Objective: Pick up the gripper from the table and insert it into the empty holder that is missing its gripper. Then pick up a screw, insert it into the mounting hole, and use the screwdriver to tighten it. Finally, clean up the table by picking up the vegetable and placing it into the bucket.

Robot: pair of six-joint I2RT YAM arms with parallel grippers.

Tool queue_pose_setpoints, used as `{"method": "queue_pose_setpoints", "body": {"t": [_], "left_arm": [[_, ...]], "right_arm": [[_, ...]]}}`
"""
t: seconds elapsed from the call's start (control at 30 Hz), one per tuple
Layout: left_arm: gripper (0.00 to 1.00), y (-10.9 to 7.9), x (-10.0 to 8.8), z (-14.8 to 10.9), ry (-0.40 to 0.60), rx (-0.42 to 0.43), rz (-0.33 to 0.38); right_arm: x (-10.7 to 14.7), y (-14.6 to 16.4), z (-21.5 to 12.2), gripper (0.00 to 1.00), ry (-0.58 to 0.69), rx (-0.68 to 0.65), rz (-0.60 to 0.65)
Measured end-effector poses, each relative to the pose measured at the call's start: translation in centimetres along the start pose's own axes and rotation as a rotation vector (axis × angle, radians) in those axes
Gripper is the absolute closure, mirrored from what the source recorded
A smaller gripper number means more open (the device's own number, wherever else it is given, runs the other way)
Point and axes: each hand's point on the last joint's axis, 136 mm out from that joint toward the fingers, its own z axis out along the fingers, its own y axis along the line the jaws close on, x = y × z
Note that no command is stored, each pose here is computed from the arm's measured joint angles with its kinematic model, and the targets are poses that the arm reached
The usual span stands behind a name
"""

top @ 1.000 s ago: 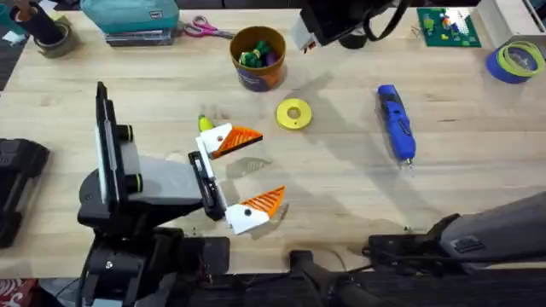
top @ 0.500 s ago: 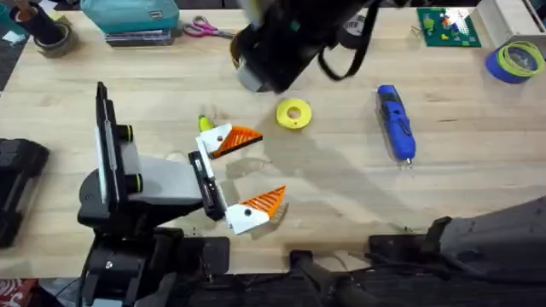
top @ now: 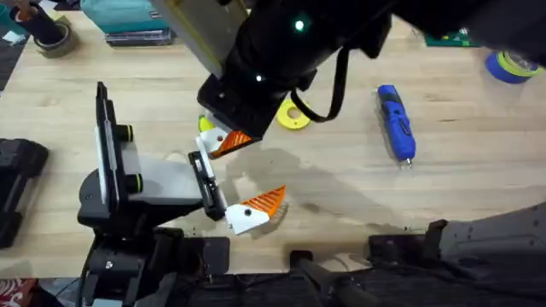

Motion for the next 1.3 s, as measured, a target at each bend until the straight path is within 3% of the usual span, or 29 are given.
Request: {"method": "queue_pose_setpoints", "body": {"t": [0.53,0.97,1.3], "left_arm": [[0.015,0.0,0.0,0.0,0.0,0.0,0.0],[0.015,0.0,0.0,0.0,0.0,0.0,0.0],[0.015,0.0,0.0,0.0,0.0,0.0,0.0]], "right_arm": [[-0.9,0.5,-1.2,0.996,-0.034,-0.009,-0.009],[-0.9,2.4,1.4,0.996,0.016,-0.049,-0.05],[-0.9,2.5,1.6,0.996,0.021,-0.05,-0.051]]}}
